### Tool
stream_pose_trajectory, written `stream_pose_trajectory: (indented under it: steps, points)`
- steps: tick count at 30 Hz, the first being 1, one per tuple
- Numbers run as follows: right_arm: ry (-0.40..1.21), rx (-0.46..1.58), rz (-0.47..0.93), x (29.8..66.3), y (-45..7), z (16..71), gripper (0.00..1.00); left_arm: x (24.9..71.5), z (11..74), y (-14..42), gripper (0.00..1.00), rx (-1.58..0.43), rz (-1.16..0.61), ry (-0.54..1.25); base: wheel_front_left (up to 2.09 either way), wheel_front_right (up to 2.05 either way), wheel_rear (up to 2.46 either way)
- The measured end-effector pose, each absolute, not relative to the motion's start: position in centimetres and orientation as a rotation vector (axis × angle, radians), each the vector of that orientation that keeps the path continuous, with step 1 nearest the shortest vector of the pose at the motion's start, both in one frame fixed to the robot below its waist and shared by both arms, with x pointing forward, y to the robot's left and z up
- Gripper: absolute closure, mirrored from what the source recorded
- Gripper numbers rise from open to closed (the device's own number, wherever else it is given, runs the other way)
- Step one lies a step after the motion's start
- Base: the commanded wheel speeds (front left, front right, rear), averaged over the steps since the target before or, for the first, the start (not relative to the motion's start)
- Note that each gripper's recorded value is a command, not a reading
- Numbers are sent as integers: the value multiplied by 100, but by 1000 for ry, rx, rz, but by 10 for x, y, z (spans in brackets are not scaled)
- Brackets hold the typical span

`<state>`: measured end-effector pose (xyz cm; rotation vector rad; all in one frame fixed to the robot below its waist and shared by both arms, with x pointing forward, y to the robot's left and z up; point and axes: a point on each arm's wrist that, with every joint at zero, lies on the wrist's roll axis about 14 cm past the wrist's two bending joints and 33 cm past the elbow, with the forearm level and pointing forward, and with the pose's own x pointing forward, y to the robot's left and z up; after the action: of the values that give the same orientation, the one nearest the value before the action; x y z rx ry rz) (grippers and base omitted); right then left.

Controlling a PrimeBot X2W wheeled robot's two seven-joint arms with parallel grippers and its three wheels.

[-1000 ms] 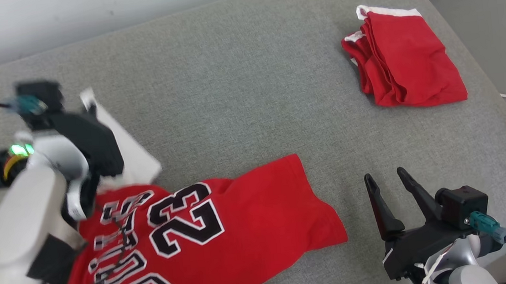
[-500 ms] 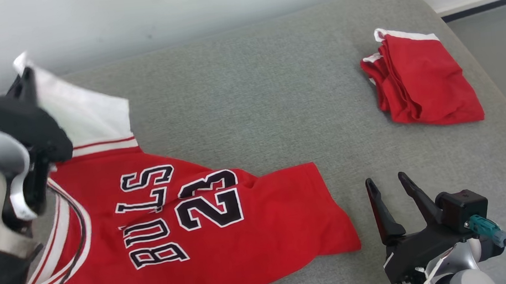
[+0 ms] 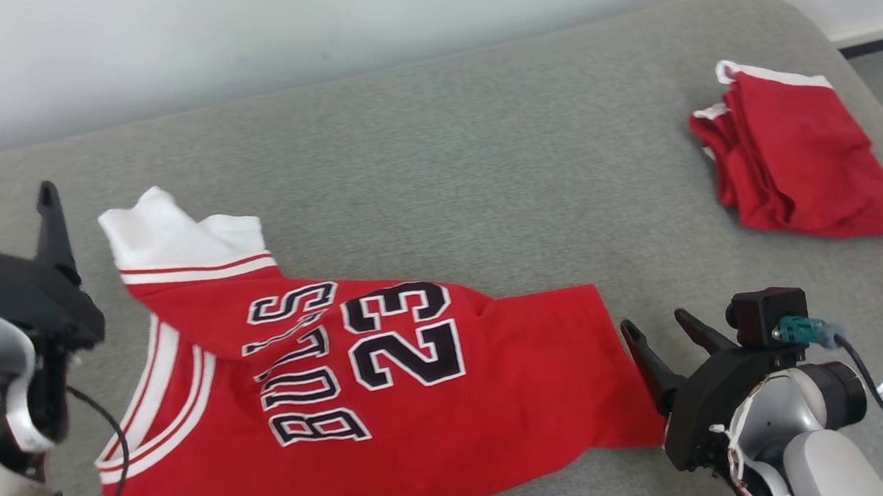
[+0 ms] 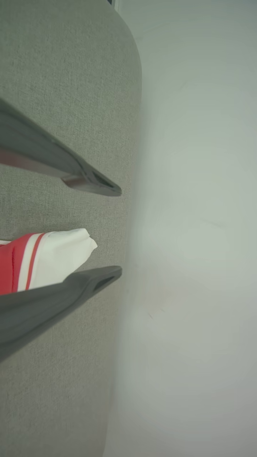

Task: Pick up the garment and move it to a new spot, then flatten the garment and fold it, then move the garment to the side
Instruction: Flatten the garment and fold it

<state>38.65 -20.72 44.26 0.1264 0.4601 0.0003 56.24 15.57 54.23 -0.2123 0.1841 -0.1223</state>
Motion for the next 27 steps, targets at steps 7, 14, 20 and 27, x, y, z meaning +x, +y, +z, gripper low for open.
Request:
stream_pose_trajectory:
  steps: [7,14,20,27]
  points:
    - [639,160,50,386,-191,422,0,523,550,169,0,-146,-168,70,0,0,0]
    - [727,153,54,386,-189,409,0,454,516,148,0,-127,-245,58,0,0,0]
    - [771,186,68,387,-182,396,0,419,506,125,0,-112,-290,23,0,0,0]
    - [804,191,78,385,-177,387,100,408,496,134,0,-148,-242,39,0,0,0]
